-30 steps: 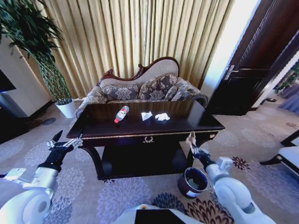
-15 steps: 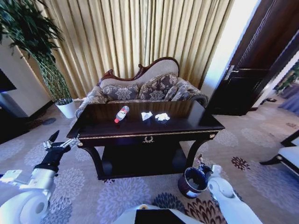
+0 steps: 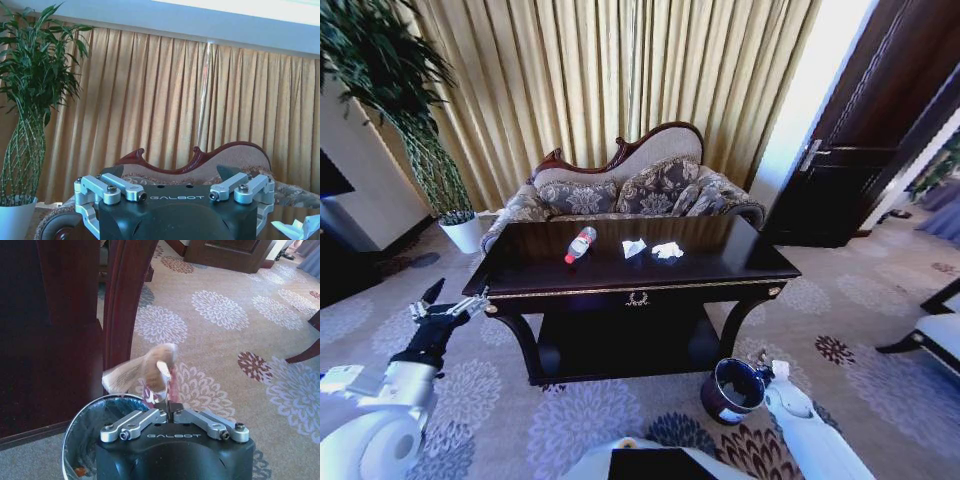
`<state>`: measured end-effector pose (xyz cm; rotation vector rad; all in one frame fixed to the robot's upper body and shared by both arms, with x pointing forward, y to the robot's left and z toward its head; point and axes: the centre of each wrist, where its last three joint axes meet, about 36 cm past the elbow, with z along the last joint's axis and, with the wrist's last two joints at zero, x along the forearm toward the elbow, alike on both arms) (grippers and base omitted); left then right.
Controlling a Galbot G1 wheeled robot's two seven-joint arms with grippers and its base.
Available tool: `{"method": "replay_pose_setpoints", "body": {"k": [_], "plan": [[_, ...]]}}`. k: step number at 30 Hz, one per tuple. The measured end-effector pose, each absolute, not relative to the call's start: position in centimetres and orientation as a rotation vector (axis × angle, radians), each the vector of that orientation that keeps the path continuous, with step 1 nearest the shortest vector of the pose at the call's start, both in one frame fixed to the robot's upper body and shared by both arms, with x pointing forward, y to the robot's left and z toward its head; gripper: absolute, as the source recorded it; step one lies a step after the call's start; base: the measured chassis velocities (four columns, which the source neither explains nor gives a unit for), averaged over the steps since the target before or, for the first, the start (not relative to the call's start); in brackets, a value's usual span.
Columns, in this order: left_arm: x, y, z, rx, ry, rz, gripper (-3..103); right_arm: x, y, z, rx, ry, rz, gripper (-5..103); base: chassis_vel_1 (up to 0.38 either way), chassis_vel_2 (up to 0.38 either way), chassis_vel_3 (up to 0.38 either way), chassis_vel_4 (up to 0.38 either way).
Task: Move to the front of the table and place the trash on the table into the trash bin.
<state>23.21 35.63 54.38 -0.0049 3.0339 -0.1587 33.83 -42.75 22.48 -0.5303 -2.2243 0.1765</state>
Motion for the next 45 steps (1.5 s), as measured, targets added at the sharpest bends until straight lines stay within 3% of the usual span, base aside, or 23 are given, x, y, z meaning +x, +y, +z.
{"method": "replay_pose_setpoints", "body": {"k": [4,5,8,10,11,15,23,25,26,39,42,45], "plan": [[23.2,35.6,54.5,0.001,3.029,-0.164,100,34.0,-42.2,22.8,-0.537,-2.235,0.197,20,0.000,0.000,0.000,0.000],[23.2,35.6,54.5,0.001,3.029,-0.164,100,34.0,-42.2,22.8,-0.537,-2.235,0.197,20,0.000,0.000,0.000,0.000],[23.1,35.5,54.9,0.011,3.018,-0.168,100,34.1,-42.2,22.9,-0.547,-2.236,0.212,36,0.000,0.000,0.000,0.000],[23.1,35.5,54.9,0.012,3.017,-0.168,100,34.1,-42.2,22.9,-0.548,-2.237,0.212,36,0.000,0.000,0.000,0.000],[23.1,35.5,55.0,0.013,3.015,-0.169,100,34.1,-42.3,23.0,-0.550,-2.237,0.214,47,0.000,0.000,0.000,0.000],[23.1,35.5,55.0,0.013,3.015,-0.171,100,34.0,-42.3,23.0,-0.553,-2.238,0.214,52,0.000,0.000,0.000,0.000],[23.0,35.4,54.9,0.012,3.015,-0.177,100,33.9,-42.3,23.3,-0.551,-2.247,0.208,91,0.000,0.000,0.000,0.000],[23.0,35.5,54.9,0.011,3.015,-0.176,100,33.9,-42.2,23.4,-0.551,-2.248,0.207,91,0.000,0.000,0.000,0.000],[23.0,35.5,54.9,0.010,3.015,-0.176,100,33.9,-42.1,23.4,-0.549,-2.250,0.205,99,0.000,0.000,0.000,0.000],[23.0,35.6,54.7,0.006,3.018,-0.181,100,34.4,-39.8,27.5,-0.475,-2.454,0.123,100,0.000,0.000,0.000,0.000],[23.1,35.5,54.6,0.014,3.016,-0.187,100,33.4,-34.1,39.3,-0.205,-2.787,-0.001,100,0.000,0.000,0.000,0.000],[23.1,35.6,54.7,0.012,3.014,-0.187,100,31.9,-31.4,45.0,-0.050,-2.887,-0.064,100,0.000,0.000,0.000,0.000]]}}
